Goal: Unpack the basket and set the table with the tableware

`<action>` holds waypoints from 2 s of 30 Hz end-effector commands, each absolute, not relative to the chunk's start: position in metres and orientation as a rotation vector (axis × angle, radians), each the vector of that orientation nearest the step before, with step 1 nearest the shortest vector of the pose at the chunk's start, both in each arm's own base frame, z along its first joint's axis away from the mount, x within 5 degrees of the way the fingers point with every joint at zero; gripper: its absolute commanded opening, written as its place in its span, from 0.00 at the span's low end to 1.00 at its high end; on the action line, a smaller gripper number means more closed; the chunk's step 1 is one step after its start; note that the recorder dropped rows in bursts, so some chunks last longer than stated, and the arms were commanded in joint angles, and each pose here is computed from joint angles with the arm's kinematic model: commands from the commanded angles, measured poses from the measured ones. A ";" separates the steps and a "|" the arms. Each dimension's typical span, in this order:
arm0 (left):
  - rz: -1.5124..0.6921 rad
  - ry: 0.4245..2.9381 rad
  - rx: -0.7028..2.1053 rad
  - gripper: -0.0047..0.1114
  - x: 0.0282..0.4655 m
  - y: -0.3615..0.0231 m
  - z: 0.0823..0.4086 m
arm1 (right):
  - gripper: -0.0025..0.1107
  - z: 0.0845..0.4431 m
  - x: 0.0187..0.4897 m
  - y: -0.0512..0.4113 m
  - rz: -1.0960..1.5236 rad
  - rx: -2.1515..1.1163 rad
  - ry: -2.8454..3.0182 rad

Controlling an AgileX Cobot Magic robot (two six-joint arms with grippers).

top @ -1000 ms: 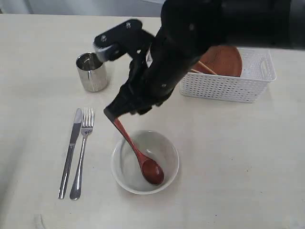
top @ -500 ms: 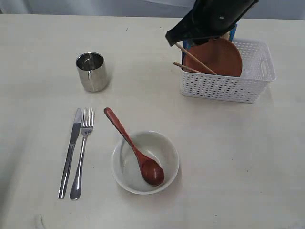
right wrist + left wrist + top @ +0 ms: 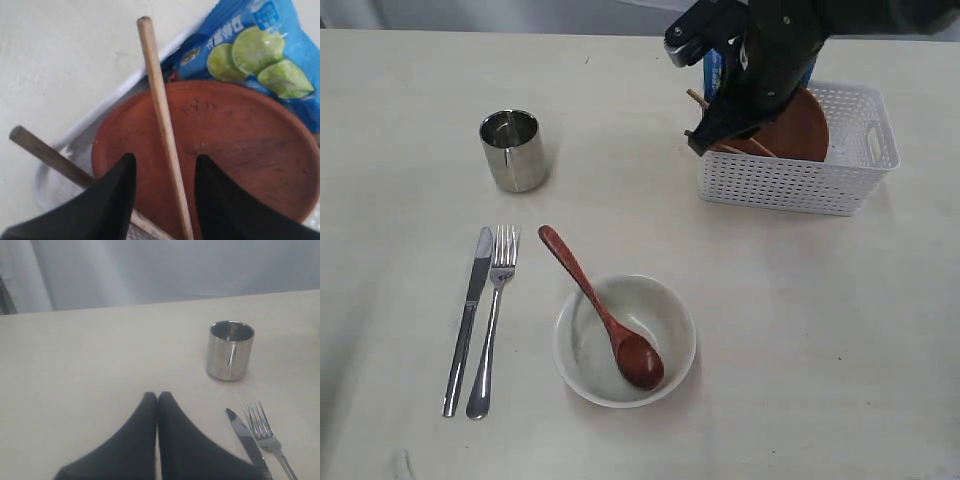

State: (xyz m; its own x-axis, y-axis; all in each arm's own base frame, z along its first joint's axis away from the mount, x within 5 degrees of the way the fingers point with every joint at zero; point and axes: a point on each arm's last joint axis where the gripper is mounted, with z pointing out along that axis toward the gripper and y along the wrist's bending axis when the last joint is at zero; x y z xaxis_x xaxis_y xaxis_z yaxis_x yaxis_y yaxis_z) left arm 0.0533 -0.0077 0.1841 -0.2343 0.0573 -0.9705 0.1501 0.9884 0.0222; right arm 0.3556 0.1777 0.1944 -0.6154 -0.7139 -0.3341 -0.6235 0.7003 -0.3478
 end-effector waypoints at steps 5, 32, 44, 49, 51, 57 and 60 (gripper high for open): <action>-0.095 1.799 0.153 0.04 0.053 -0.008 0.184 | 0.36 0.178 0.365 0.181 -0.267 -1.056 2.417; -0.095 1.799 0.153 0.04 0.053 -0.008 0.184 | 0.02 0.222 0.357 0.172 -0.314 -1.002 2.354; -0.095 1.799 0.153 0.04 0.053 -0.008 0.184 | 0.02 0.268 0.344 0.165 -0.291 -0.938 2.253; -0.095 1.799 0.153 0.04 0.053 -0.008 0.184 | 0.02 0.271 0.348 0.168 -0.280 -0.950 2.188; -0.095 1.799 0.153 0.04 0.053 -0.008 0.184 | 0.02 0.272 0.349 0.169 -0.274 -0.954 2.163; -0.095 1.799 0.153 0.04 0.053 -0.008 0.184 | 0.02 0.274 0.350 0.172 -0.257 -0.960 2.130; -0.095 1.799 0.153 0.04 0.053 -0.008 0.184 | 0.02 0.276 0.349 0.173 -0.251 -0.960 2.120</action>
